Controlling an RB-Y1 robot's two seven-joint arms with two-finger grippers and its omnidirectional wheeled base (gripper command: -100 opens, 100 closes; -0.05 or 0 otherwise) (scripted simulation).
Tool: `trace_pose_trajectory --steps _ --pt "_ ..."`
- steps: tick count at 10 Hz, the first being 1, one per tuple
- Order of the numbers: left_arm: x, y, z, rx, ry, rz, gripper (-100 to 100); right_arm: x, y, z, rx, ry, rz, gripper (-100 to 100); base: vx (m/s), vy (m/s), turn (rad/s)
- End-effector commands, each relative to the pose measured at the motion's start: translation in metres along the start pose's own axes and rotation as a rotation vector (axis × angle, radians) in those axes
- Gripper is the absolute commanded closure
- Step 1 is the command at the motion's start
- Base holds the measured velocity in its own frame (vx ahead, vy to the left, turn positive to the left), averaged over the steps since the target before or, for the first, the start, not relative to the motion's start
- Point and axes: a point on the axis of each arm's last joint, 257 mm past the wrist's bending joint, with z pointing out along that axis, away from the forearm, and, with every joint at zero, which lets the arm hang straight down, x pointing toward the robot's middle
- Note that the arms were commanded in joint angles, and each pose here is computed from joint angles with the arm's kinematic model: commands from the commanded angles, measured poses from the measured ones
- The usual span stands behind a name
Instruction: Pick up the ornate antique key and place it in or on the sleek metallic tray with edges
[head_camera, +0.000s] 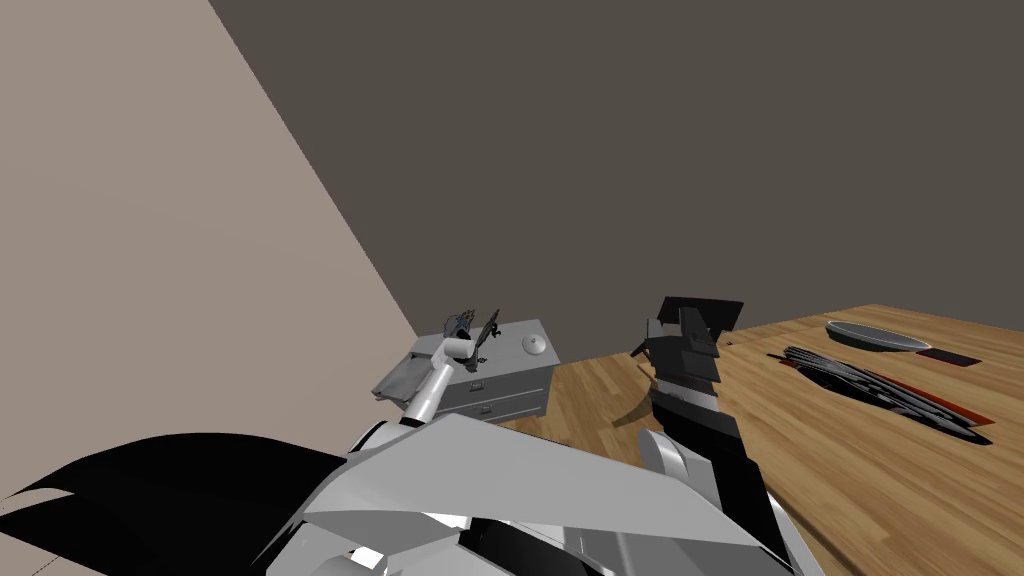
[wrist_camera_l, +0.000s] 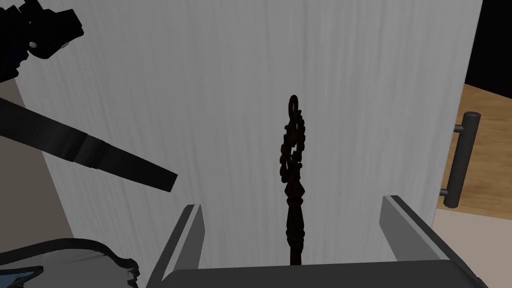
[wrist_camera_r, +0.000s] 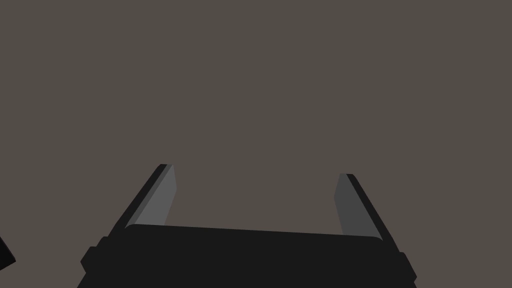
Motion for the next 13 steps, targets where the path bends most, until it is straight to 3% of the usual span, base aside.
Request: trace_pose_trajectory --steps 1,2,3,7,8,12,13 --pt "0.0 0.0 0.0 0.0 0.0 0.0 -100 0.0 0.0 0.0 0.0 0.0 0.0 0 0.014 0.022 -0.001" --pt "0.0 0.001 0.0 -0.005 -0.001 0.0 0 0.0 0.0 0.0 0.0 0.0 0.0 0 0.0 0.0 0.0" --pt "-0.001 0.005 0.008 -0.003 -0.001 0.0 -100 0.0 0.0 0.0 0.0 0.0 0.0 0 0.022 0.004 -0.001" --pt "-0.001 0.011 0.017 -0.004 -0.001 0.0 -100 0.0 0.0 0.0 0.0 0.0 0.0 0 0.027 0.004 -0.001" --pt "-0.001 0.011 0.018 -0.002 -0.001 0.0 100 0.0 0.0 0.0 0.0 0.0 0.0 0 0.0 0.0 0.0" --pt "0.004 0.005 0.016 0.013 0.008 0.012 100 0.0 0.0 0.0 0.0 0.0 0.0 0 0.001 0.001 -0.011" --pt "0.004 0.005 0.016 0.013 0.008 0.012 0 0.0 0.0 0.0 0.0 0.0 0.0 0 0.0 0.0 0.0"
